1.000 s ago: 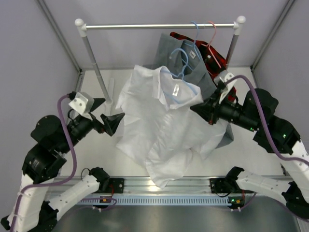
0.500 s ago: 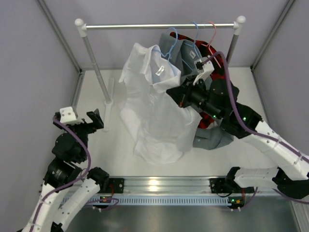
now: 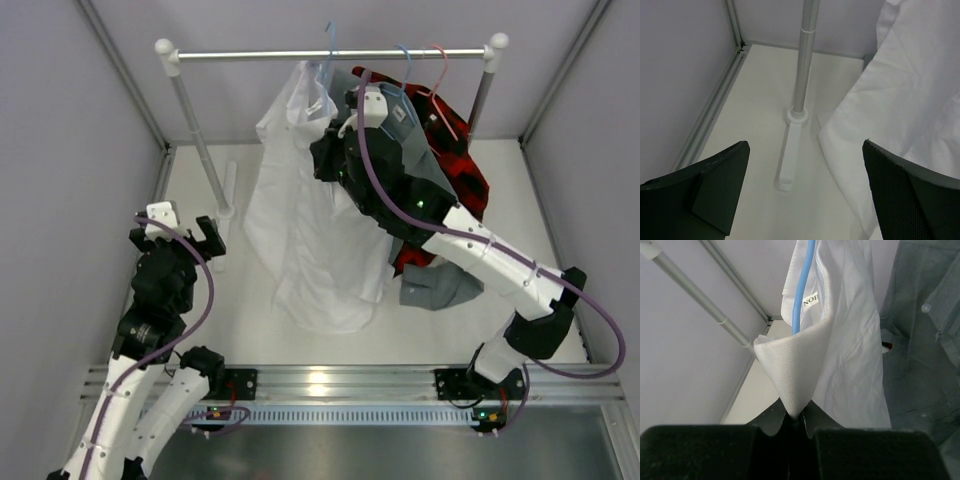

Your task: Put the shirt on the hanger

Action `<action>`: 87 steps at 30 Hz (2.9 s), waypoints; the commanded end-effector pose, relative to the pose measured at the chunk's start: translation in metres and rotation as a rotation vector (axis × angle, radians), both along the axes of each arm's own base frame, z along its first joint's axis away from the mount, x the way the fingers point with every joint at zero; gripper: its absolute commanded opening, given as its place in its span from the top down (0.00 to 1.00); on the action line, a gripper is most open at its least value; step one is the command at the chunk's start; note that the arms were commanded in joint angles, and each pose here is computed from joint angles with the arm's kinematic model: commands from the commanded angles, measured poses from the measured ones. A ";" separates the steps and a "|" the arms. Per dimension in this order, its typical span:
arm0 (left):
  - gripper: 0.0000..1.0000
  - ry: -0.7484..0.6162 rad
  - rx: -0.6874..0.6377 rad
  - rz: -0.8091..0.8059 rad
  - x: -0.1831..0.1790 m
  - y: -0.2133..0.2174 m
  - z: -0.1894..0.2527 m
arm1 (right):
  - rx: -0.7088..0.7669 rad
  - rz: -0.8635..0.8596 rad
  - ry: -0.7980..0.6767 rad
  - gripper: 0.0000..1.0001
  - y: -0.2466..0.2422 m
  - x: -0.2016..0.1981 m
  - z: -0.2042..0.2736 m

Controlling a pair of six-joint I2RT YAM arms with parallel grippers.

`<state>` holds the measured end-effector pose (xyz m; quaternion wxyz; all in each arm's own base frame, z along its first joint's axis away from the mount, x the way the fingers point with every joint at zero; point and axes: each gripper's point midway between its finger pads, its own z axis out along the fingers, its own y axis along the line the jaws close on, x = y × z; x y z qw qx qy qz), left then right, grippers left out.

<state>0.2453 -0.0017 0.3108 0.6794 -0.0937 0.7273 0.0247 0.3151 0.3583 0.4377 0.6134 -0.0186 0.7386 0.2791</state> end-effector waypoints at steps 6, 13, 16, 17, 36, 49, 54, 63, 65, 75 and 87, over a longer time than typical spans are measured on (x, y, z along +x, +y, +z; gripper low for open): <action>0.02 0.020 -0.008 -0.124 0.010 -0.024 -0.003 | -0.011 -0.062 -0.041 1.00 0.016 0.031 0.019; 0.02 0.019 -0.006 -0.107 0.010 -0.021 -0.003 | -0.006 -0.101 0.033 1.00 0.027 0.041 -0.013; 0.02 0.027 0.003 -0.072 0.010 -0.014 -0.005 | -0.019 -0.119 0.044 1.00 0.027 0.040 -0.019; 0.02 0.028 0.003 -0.057 0.010 -0.011 -0.005 | -0.032 -0.140 0.048 1.00 0.024 0.041 -0.024; 0.02 0.182 -0.053 -0.115 0.013 -0.024 -0.040 | -0.368 -0.284 -0.095 0.01 -0.160 -0.038 -0.029; 0.02 0.136 -0.071 -0.130 -0.005 -0.022 -0.051 | -0.313 -0.455 -0.062 0.01 -0.318 -0.117 -0.085; 0.02 0.141 -0.069 -0.150 -0.005 -0.025 -0.052 | -0.294 -0.457 -0.066 0.01 -0.337 -0.129 -0.096; 0.02 0.141 -0.058 -0.137 -0.005 -0.022 -0.054 | -0.371 -0.471 -0.047 0.01 -0.339 -0.128 -0.110; 0.02 0.144 -0.058 -0.141 -0.006 -0.023 -0.055 | -0.373 -0.484 -0.045 0.00 -0.342 -0.128 -0.110; 0.02 0.131 -0.063 -0.146 -0.008 -0.023 -0.053 | -0.360 -0.479 -0.040 0.01 -0.346 -0.132 -0.121; 0.02 0.119 -0.062 -0.152 -0.009 -0.023 -0.053 | -0.362 -0.450 -0.022 0.01 -0.339 -0.132 -0.129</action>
